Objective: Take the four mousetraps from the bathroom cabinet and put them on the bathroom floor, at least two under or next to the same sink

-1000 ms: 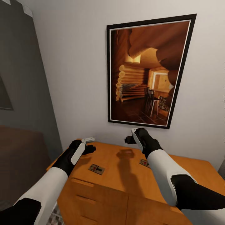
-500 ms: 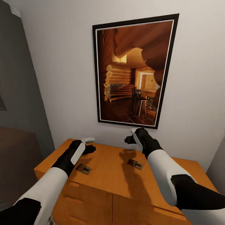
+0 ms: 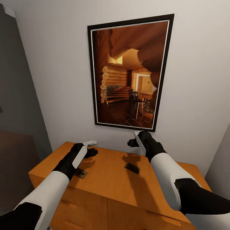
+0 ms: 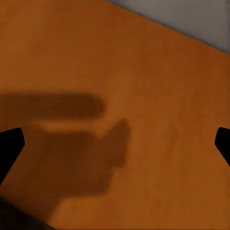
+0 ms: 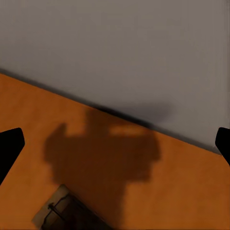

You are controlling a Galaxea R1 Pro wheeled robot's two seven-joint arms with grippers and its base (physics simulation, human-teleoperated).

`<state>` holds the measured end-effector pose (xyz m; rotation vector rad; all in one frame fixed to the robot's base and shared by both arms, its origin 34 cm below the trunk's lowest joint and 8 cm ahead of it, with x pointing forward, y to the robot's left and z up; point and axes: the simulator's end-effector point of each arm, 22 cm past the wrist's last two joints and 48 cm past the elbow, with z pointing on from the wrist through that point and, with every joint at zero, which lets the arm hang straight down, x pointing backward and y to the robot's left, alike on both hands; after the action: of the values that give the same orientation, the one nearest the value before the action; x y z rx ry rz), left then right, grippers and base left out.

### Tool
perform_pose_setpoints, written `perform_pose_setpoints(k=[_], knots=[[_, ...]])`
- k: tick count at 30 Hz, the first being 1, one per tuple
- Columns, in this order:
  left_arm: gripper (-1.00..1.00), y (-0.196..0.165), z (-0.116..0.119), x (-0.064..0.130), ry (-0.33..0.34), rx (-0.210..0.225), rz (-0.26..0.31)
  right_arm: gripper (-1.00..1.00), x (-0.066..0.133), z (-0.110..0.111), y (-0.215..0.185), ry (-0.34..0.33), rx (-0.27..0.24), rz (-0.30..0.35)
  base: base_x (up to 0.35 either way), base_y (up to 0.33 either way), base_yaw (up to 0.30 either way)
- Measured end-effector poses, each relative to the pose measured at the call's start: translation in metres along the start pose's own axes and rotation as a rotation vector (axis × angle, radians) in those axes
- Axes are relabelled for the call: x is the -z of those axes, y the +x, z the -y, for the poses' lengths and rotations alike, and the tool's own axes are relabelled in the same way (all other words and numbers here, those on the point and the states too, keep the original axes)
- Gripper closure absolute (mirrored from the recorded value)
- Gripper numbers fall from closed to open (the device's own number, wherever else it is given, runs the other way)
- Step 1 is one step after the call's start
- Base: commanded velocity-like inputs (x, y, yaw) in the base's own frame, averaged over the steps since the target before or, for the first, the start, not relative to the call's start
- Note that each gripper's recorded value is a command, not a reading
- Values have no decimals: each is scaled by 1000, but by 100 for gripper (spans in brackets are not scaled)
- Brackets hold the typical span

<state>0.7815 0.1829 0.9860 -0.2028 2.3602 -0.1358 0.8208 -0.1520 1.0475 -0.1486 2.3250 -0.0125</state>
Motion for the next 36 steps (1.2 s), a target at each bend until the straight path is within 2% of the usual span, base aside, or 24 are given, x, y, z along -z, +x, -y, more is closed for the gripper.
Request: perform_pose_setpoints(k=[20,23,29,36], knots=[[-100,4,-2,-2,1,-1,-12,-100,-1,1,1,5,-1,-3,0,-2,0],[-100,11,-3,-6,6,-2,-29,-100,-1,1,2,6,0,-4,0,0,0],[-100,39,-4,-19,29,-4,-98,-100,-8,-3,17,-5,8,-44,0,0,0],[-100,53,-9,-24,22,-19,-133,-100,-10,-4,26,-10,12,-67,0,0,0]])
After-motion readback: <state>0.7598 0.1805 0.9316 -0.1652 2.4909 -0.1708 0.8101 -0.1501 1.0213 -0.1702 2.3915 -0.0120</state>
